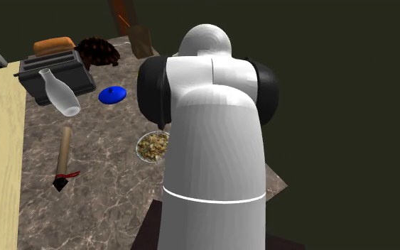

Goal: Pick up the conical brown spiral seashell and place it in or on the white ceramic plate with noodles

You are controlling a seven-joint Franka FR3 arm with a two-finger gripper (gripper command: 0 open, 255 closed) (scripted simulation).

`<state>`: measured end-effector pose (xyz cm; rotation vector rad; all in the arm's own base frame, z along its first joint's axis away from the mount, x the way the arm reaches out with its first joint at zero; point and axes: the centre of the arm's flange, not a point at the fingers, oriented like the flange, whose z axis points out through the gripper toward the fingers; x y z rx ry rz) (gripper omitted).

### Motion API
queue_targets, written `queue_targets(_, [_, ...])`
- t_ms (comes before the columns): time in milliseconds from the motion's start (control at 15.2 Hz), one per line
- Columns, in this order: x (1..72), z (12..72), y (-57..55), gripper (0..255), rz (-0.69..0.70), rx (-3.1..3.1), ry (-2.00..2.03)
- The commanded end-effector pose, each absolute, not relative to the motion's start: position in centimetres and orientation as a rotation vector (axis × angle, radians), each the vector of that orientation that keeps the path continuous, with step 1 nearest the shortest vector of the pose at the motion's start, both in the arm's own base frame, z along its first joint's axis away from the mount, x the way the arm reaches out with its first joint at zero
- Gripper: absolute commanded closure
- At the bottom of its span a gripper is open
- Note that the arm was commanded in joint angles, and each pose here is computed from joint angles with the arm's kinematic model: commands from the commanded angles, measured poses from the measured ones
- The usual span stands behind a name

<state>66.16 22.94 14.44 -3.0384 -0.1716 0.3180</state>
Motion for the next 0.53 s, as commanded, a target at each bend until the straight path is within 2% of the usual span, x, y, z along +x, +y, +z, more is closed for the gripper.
queue_targets(0, [65.80, 13.38, 23.04, 0, 0.318, -3.038, -0.172])
queue_targets(462, [65.63, 12.57, 23.10, 0, 0.318, -3.038, -0.172])
